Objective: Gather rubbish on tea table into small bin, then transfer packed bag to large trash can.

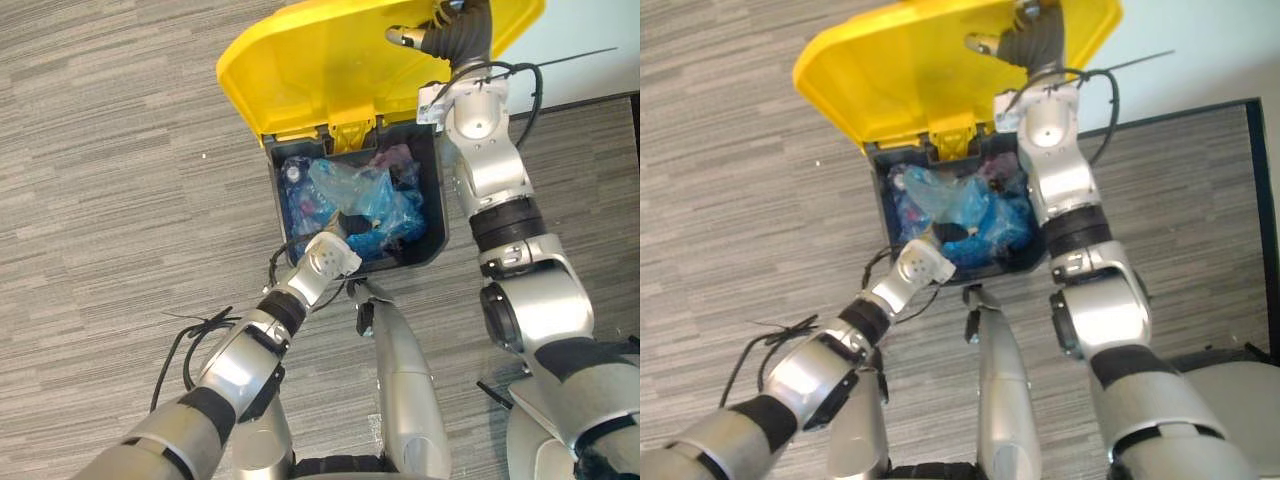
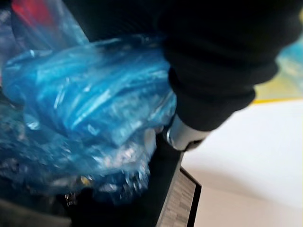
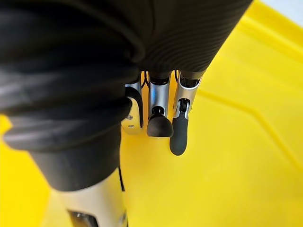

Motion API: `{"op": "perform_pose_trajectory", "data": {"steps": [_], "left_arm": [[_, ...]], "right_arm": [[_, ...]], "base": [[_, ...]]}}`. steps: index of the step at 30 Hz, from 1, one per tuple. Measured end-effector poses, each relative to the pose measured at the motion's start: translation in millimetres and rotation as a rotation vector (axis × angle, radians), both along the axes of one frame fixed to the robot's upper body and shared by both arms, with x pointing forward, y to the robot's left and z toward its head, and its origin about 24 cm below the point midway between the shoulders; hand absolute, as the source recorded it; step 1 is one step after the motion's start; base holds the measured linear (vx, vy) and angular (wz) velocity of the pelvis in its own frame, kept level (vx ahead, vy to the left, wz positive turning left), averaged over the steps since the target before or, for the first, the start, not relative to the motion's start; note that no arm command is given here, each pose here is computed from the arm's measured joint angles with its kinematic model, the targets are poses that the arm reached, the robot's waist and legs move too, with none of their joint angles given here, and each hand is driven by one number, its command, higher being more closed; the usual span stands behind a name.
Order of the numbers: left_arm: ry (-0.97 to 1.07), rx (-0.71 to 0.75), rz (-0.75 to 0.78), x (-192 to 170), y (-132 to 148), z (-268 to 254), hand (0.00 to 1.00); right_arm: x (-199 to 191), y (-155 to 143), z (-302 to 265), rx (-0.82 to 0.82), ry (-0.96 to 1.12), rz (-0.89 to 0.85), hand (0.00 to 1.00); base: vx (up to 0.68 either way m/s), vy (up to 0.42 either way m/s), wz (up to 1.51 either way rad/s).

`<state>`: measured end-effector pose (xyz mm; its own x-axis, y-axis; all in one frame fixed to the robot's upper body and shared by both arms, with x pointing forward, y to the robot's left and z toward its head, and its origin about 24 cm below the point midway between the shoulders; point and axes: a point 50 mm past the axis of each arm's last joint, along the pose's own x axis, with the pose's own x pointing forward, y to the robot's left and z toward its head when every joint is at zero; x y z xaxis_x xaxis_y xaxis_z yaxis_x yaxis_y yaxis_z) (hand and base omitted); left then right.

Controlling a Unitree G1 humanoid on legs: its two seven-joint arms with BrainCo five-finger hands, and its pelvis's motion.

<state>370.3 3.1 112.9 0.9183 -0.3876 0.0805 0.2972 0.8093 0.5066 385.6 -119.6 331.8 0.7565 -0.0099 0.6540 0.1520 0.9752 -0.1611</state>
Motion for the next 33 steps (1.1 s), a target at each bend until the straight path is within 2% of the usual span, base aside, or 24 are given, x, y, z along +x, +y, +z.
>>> {"op": "perform_pose_trajectory", "data": {"steps": [5, 10, 19, 24, 29, 33], "left_arm": [[0.007, 0.010, -0.001, -1, -3, -2, 0.00], [-0.042, 0.109, -0.001, -1, -2, -2, 0.00], [-0.132, 0.225, 0.080, 5, 24, -1, 0.00], [-0.158, 0.159, 0.101, -5, 35, -6, 0.00], [-0.070, 0.003, 0.149, -29, 55, -37, 0.00], [0.057, -0.028, 0.186, -55, 84, -77, 0.00]], "right_arm": [[0, 7, -3, -0.002, 0.009, 0.024, 0.00], [3, 12, -16, -0.026, 0.048, 0.032, 0.00], [13, 13, -47, -0.099, 0.152, 0.013, 0.00], [15, 2, -70, -0.133, 0.196, -0.029, 0.00], [12, -17, -128, -0.172, 0.329, -0.087, 0.00], [1, -27, -185, -0.173, 0.477, -0.095, 0.00]], "base": [[0.01, -0.052, -0.04], [0.00, -0.031, 0.03], [-0.02, -0.025, 0.13], [-0.03, -0.007, 0.19], [-0.02, 0.005, 0.25], [-0.01, -0.003, 0.25]]}}
